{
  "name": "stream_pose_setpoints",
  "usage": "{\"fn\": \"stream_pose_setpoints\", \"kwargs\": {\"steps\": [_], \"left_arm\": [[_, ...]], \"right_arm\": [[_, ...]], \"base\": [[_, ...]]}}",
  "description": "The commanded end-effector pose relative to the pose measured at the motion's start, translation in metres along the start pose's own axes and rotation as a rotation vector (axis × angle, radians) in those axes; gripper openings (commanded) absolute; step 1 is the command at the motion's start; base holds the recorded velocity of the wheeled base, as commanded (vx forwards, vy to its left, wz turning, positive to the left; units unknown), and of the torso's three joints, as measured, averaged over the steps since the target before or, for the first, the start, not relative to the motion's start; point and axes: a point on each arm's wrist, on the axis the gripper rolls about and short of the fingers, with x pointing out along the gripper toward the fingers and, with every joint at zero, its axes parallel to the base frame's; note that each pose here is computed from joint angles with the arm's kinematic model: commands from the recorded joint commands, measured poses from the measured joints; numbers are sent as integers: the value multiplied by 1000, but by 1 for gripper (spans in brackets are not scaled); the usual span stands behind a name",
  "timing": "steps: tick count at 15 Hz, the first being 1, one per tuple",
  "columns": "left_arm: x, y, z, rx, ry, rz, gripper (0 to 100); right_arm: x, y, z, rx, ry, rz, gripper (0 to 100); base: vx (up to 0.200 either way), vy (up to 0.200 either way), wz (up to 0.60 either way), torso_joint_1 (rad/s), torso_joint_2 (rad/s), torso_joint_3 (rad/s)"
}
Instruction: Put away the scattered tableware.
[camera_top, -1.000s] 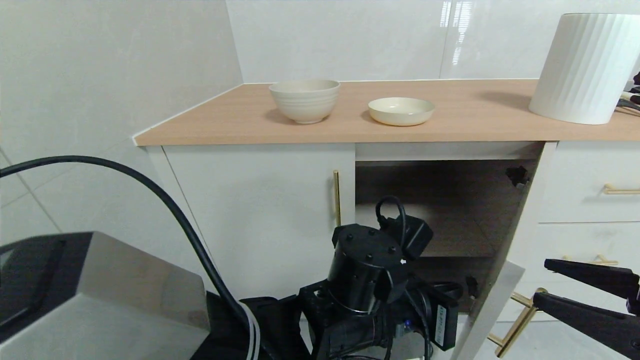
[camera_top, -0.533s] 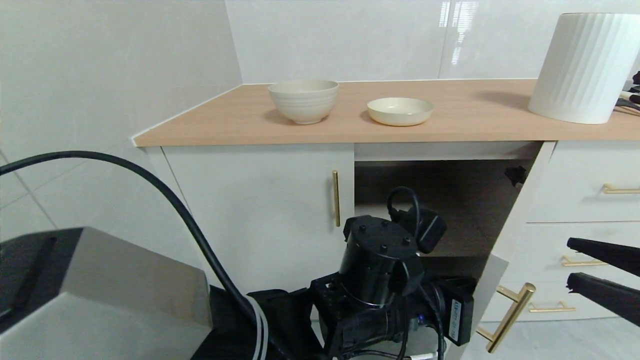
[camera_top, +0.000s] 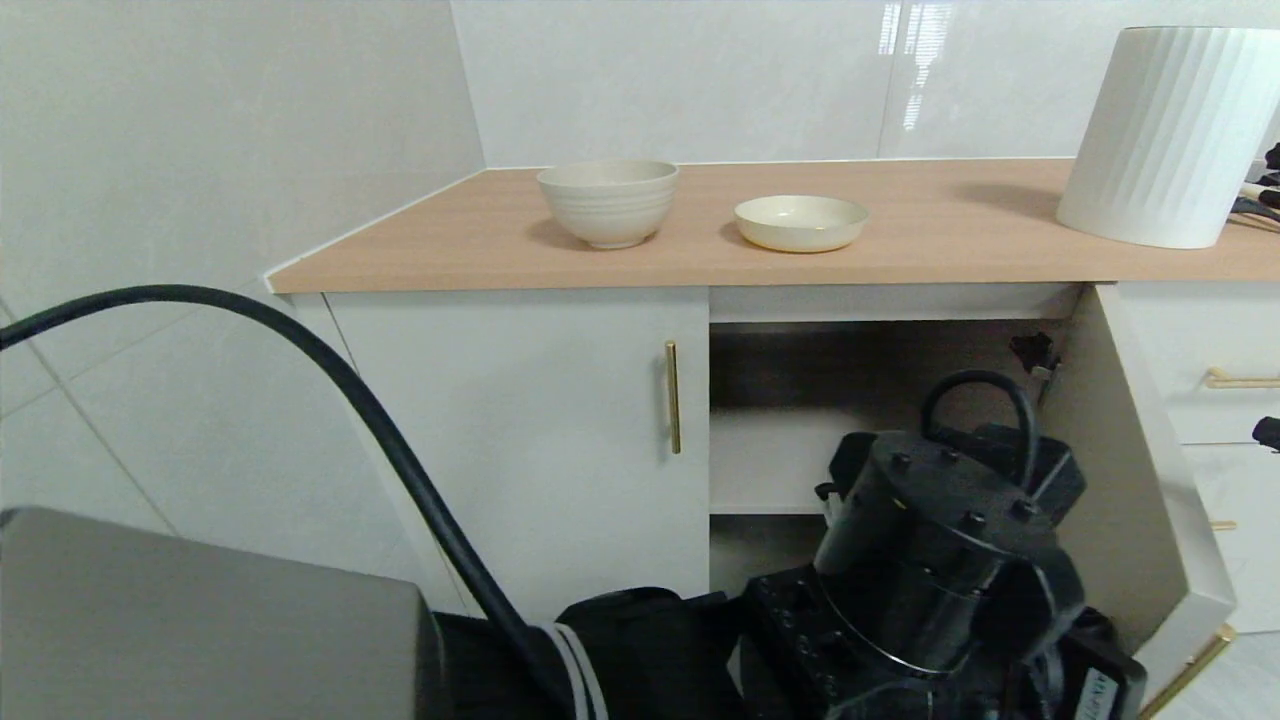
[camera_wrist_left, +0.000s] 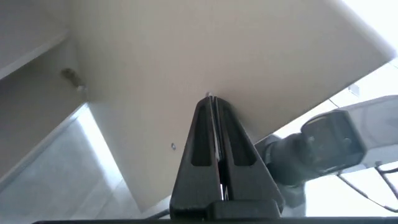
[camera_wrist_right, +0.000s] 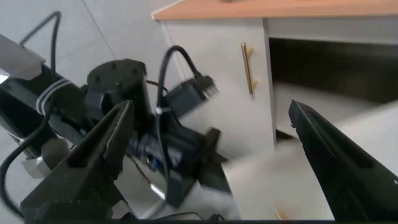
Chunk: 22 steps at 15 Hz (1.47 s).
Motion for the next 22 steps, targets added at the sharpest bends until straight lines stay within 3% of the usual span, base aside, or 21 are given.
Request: {"fn": "stream_pose_setpoints", "kwargs": {"steps": [1, 2, 5, 8, 9, 11, 12, 13, 14, 17, 20, 22], "left_arm": [[25, -26, -2, 25, -19, -26, 0], [28, -31, -2, 29, -32, -20, 0], [19, -32, 5, 19, -62, 17, 0], [-20, -9, 31, -7, -123, 105, 0], [-33, 8, 40, -21, -145, 154, 0], [-72, 61, 51, -42, -194, 368, 0], [-81, 72, 52, -44, -202, 413, 0], [-117, 109, 54, -47, -225, 574, 0], [-145, 124, 52, -42, -237, 642, 0], [-207, 131, 49, -3, -297, 717, 0], [-243, 120, 51, 19, -320, 622, 0], [-248, 114, 51, 18, -305, 584, 0]], "right_arm": [[-3, 1, 1, -4, -12, 4, 100], [-3, 1, 1, -3, -11, 2, 100], [-3, 1, -1, 6, 17, -3, 100], [1, -1, -4, 15, 44, -6, 100], [8, -3, -1, 19, 56, -9, 100], [36, -11, 3, 39, 117, -23, 100], [42, -14, 3, 41, 132, -28, 100], [69, -22, 6, 52, 172, -40, 100], [88, -28, 10, 58, 191, -45, 100], [122, -40, 8, 65, 218, -53, 100], [143, -48, 5, -25, 195, -39, 100], [152, -55, -13, -20, 257, -56, 100]], "base": [[0, 0, 0, 0, 0, 0], [0, 0, 0, 0, 0, 0], [0, 0, 0, 0, 0, 0], [0, 0, 0, 0, 0, 0], [0, 0, 0, 0, 0, 0], [0, 0, 0, 0, 0, 0], [0, 0, 0, 0, 0, 0], [0, 0, 0, 0, 0, 0], [0, 0, 0, 0, 0, 0], [0, 0, 0, 0, 0, 0], [0, 0, 0, 0, 0, 0], [0, 0, 0, 0, 0, 0]]}}
